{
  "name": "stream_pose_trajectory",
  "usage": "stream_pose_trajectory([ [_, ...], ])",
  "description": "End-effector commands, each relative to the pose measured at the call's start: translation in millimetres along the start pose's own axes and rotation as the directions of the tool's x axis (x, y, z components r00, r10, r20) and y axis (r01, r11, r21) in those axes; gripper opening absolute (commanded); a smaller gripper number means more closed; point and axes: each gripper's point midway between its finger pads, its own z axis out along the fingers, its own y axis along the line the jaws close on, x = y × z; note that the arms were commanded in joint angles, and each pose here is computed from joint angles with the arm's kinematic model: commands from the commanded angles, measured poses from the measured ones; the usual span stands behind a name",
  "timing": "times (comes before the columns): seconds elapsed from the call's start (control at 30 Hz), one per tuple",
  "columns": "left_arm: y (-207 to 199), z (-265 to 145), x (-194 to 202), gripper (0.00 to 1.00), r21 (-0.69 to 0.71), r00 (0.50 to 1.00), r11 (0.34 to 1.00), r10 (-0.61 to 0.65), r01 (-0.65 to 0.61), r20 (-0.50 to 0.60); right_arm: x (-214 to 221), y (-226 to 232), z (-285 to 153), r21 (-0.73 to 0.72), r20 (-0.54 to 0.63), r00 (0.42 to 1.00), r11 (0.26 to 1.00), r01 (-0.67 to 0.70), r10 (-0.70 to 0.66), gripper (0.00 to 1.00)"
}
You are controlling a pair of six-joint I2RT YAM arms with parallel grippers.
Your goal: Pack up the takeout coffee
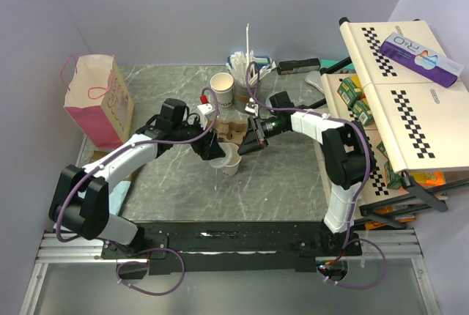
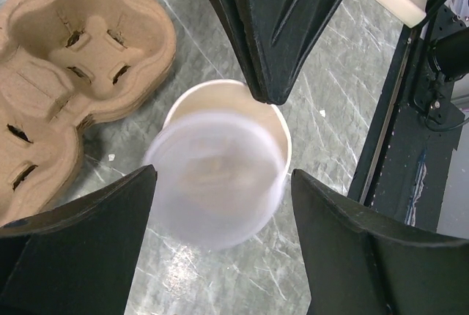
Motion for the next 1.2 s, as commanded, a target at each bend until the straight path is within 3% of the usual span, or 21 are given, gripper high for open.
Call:
stream_pose_trajectory([
  [0.0, -2.5, 1.5, -7.6, 0.80, 0.011, 0.999, 1.000, 0.026, -0.027, 0.024, -12.1, 11.3, -6.8, 0.018, 0.025, 0.997, 0.997, 0.075, -0.075, 0.27],
  [0.4, 4.8, 0.9, -6.8, 0.79, -0.029, 1.000, 0.999, 0.028, -0.027, 0.010, -16.2, 22.7, -9.6, 0.006, 0.026, 0.990, 0.991, 0.137, -0.137, 0.29],
  [0.67, 49.4, -44.3, -1.3, 0.79, -0.357, 1.000, 0.934, 0.007, 0.001, 0.021, -25.8, 41.3, -19.3, 0.053, 0.039, 0.972, 0.971, 0.231, -0.233, 0.30],
  [0.8, 59.4, -50.1, 24.1, 0.76, -0.383, 0.999, 0.924, 0.008, -0.020, -0.032, -28.0, 47.8, -27.9, 0.130, 0.029, 0.948, 0.941, 0.312, -0.318, 0.32],
  [1.0, 95.4, -52.1, 43.4, 0.67, -0.463, 0.966, 0.855, -0.260, 0.234, 0.009, -33.9, 49.9, -52.6, 0.361, 0.018, 0.904, 0.846, 0.392, -0.427, 0.33],
  [1.17, 116.1, -55.5, 52.8, 0.62, -0.487, 0.941, 0.818, -0.336, 0.305, 0.025, -35.1, 65.8, -78.0, 0.495, -0.036, 0.785, 0.671, 0.552, -0.619, 0.32],
])
